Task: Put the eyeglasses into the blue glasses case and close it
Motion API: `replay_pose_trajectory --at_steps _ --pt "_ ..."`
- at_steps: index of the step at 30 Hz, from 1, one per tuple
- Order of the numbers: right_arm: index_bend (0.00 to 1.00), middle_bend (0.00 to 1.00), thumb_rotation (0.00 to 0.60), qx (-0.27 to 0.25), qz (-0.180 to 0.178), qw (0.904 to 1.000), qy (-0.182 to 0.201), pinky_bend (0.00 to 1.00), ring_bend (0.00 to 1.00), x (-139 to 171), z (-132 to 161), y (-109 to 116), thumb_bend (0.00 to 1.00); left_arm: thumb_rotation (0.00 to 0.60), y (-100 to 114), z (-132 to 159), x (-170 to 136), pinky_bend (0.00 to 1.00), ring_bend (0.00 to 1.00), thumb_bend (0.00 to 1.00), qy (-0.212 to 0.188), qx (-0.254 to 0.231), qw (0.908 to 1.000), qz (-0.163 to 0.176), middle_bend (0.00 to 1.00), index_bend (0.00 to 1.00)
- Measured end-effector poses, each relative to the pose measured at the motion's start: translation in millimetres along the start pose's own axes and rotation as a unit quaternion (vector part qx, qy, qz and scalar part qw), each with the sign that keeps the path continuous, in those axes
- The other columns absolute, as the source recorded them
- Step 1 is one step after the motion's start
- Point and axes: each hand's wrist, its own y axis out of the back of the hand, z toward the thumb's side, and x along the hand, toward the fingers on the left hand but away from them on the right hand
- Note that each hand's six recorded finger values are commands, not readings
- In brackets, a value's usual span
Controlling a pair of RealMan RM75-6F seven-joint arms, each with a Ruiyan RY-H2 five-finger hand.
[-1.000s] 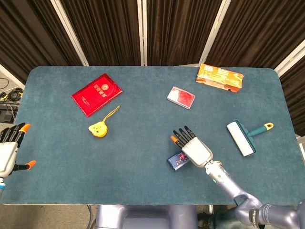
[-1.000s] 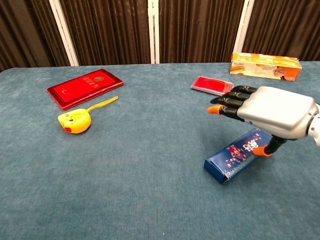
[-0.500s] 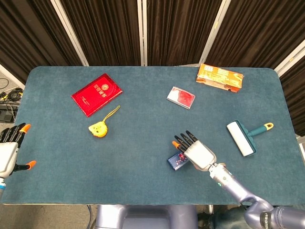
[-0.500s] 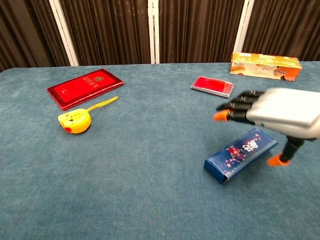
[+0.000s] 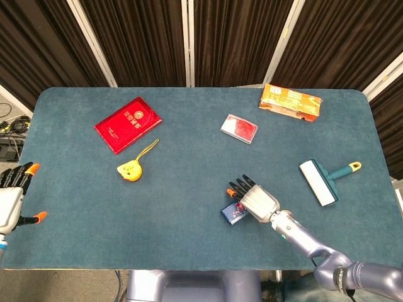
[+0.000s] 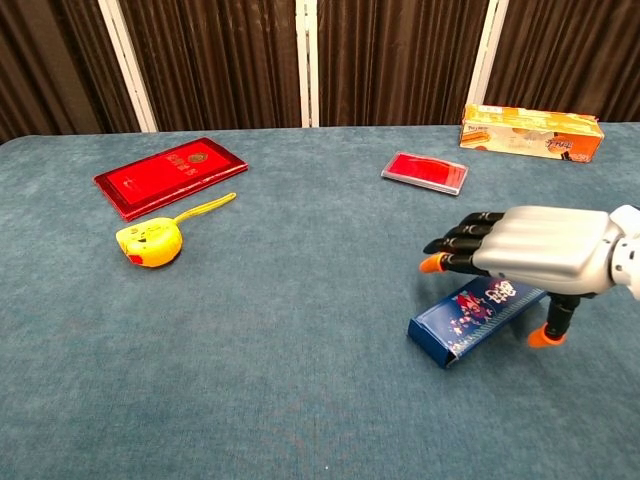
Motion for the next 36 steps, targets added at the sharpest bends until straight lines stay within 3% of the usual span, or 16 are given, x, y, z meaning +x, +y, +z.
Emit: replay_pose_trajectory --at_steps 4,12,18,21,23,25,26,36 --pt "0.15 0.16 0.600 0.004 0.001 1.0000 0.001 0.00 0.02 -6 1 0 0.10 0.600 0 -1 1 0.00 0.00 0.00 0.002 0.000 1.0000 0.000 0.00 0.00" --pt "0.45 0.42 0.600 0.002 -0.016 0.9999 0.001 0.00 0.24 -9 2 4 0.22 0.600 0 -2 1 0.00 0.00 0.00 0.001 -0.001 1.0000 -0.001 0.00 0.00" --pt "0.51 0.45 0.600 0.002 -0.026 0.9997 0.000 0.00 0.27 -9 0 5 0.25 0.600 0 -1 1 0.00 0.00 0.00 0.001 0.000 1.0000 -0.001 0.00 0.00" --pt "0.44 0.40 0.600 -0.002 -0.025 0.9997 -0.001 0.00 0.25 -8 -1 4 0.24 0.600 0 -1 1 0.00 0.00 0.00 0.001 0.000 1.0000 -0.001 0.00 0.00" --pt "0.29 0.28 0.600 -0.004 -0.021 0.9998 0.000 0.00 0.17 -7 -1 3 0.20 0.600 0 -1 1 0.00 0.00 0.00 0.001 0.000 1.0000 -0.002 0.00 0.00" --pt "0.07 0.09 0.600 -0.005 -0.014 0.9999 -0.001 0.00 0.05 -6 -2 0 0.10 0.600 0 -1 1 0.00 0.00 0.00 0.001 0.000 1.0000 -0.001 0.00 0.00" --pt "0.02 0.03 0.600 -0.004 -0.011 0.9999 -0.002 0.00 0.01 -5 -2 0 0.07 0.600 0 -1 1 0.00 0.00 0.00 0.001 0.000 1.0000 -0.001 0.00 0.00" --pt "0.00 0.00 0.600 0.002 -0.029 0.9994 -0.018 0.00 0.00 20 -4 18 0.05 0.600 3 1 -1 0.00 0.00 0.00 -0.004 -0.005 1.0000 0.002 0.00 0.00"
